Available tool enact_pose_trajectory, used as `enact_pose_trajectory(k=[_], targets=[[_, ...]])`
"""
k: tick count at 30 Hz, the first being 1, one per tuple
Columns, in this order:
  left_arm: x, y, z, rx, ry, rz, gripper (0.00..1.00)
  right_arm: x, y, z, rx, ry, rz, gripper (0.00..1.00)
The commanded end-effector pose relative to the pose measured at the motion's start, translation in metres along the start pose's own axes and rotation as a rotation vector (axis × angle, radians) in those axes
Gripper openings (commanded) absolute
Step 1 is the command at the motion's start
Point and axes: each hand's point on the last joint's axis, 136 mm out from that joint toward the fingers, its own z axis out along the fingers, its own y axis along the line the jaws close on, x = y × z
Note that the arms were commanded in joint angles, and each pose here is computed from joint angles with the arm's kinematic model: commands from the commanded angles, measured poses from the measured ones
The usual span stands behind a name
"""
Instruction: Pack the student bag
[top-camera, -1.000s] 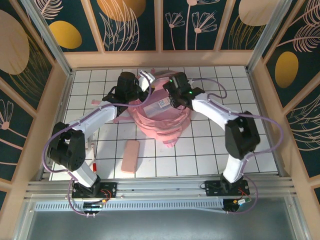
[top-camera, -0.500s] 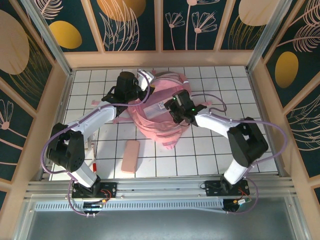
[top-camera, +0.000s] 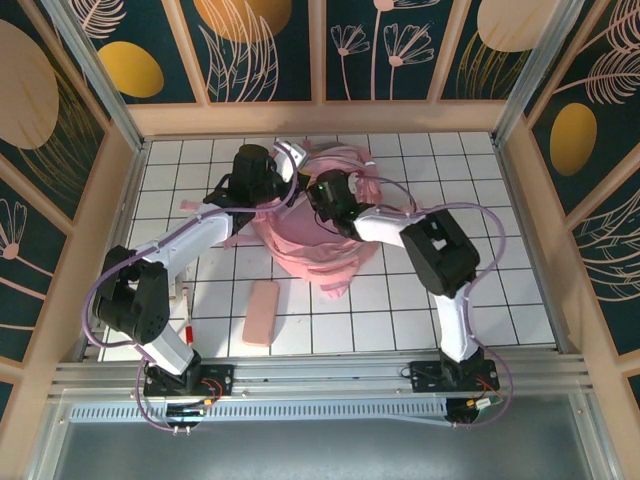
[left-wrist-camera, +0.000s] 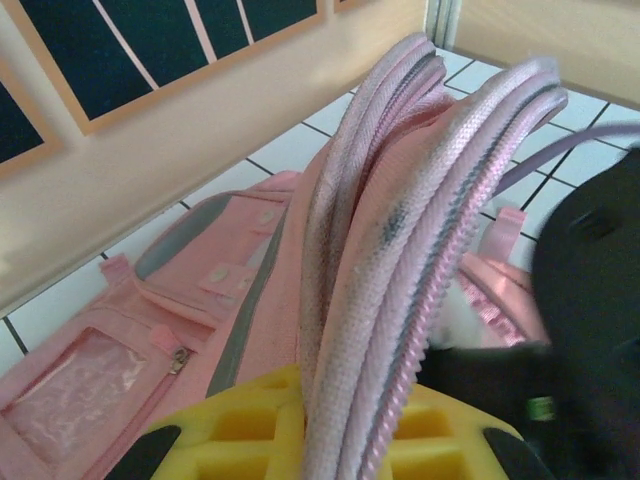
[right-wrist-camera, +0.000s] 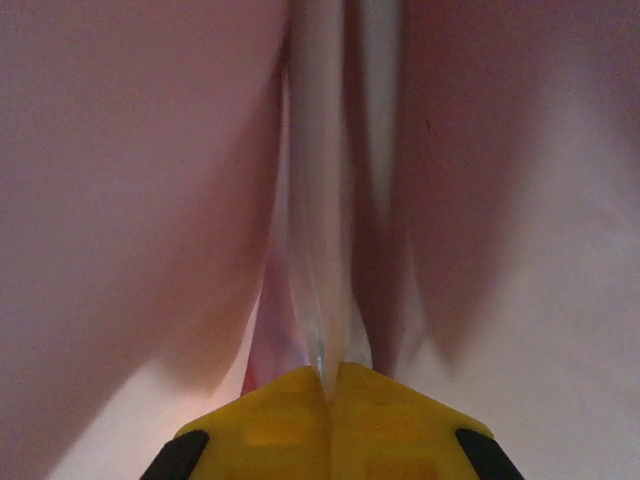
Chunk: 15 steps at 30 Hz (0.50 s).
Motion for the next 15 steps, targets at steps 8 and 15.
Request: enact_pose_trajectory(k=[8,15], targets=[[-0.084,-0.008,-0.034,0.028,-0.246,-0.039,0.0,-0.045,0.07,0.037,-0.375,-0.173,0.09,0.01],[-0.083,0.003,-0.027,-0.026,-0.238,-0.068,0.0,-0.034,0.08,-0.002,-0.515,0.008,0.113,0.3]])
